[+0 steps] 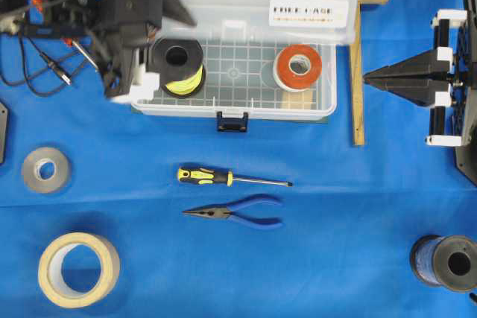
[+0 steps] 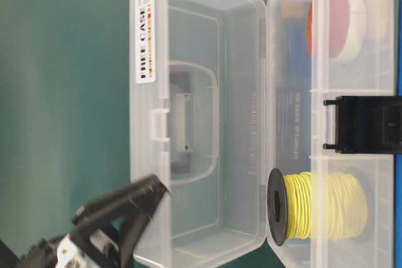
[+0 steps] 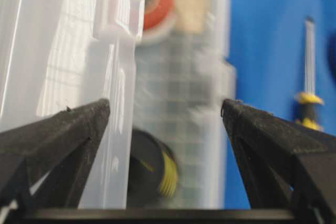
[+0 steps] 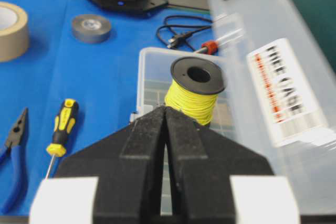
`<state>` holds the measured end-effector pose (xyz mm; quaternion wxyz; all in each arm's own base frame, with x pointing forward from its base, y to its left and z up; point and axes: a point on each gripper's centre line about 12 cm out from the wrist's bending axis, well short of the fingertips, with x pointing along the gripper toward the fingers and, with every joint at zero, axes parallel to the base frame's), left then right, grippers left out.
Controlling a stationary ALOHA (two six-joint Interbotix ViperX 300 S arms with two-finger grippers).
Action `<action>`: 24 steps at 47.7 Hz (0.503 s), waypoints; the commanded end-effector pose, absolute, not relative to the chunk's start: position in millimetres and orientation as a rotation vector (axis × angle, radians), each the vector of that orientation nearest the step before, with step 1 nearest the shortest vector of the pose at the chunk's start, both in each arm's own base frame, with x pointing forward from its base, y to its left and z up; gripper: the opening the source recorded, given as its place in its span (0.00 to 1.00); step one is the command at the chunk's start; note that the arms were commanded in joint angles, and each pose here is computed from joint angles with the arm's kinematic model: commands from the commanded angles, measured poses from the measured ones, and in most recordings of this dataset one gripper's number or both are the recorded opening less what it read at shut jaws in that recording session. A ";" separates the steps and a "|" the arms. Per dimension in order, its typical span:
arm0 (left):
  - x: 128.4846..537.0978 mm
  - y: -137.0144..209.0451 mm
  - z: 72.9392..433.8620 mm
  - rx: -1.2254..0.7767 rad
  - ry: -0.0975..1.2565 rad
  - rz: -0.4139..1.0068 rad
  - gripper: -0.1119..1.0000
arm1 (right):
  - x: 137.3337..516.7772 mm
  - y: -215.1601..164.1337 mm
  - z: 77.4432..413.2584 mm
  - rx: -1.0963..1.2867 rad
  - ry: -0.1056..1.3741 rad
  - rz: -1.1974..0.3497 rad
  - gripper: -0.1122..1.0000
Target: Close the tool box with the left arm.
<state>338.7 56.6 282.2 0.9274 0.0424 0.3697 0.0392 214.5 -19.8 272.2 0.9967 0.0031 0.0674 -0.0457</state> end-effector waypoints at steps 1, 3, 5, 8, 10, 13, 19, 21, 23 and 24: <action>332.2 38.4 288.7 0.064 0.733 0.052 0.92 | 216.4 -20.6 275.8 0.009 0.126 -0.095 0.10; 329.1 30.4 287.5 0.045 0.733 0.041 0.92 | 216.4 -20.6 275.8 0.009 0.126 -0.095 0.10; 325.9 23.6 286.9 0.029 0.732 0.031 0.92 | 216.4 -20.6 275.8 0.009 0.126 -0.095 0.10; 320.2 13.8 286.2 -0.002 0.730 0.019 0.92 | 216.1 -20.6 275.5 0.009 0.126 -0.095 0.10; 316.7 9.7 286.5 -0.018 0.726 0.015 0.92 | 216.1 -20.6 275.5 0.009 0.126 -0.095 0.10; 311.8 6.1 288.4 -0.040 0.714 0.014 0.92 | 216.0 -20.6 275.3 0.009 0.127 -0.095 0.10; 298.7 1.6 292.7 -0.077 0.688 0.016 0.92 | 216.4 -20.6 275.8 0.009 0.126 -0.095 0.10; 292.8 -0.2 293.1 -0.083 0.675 0.013 0.92 | 216.3 -20.6 275.0 0.009 0.129 -0.095 0.10; 288.0 -1.5 294.6 -0.084 0.653 0.009 0.92 | 216.2 -21.0 275.0 0.009 0.129 -0.097 0.10; 285.0 -2.3 296.3 -0.083 0.638 0.006 0.92 | 216.3 -20.6 275.0 0.009 0.129 -0.095 0.10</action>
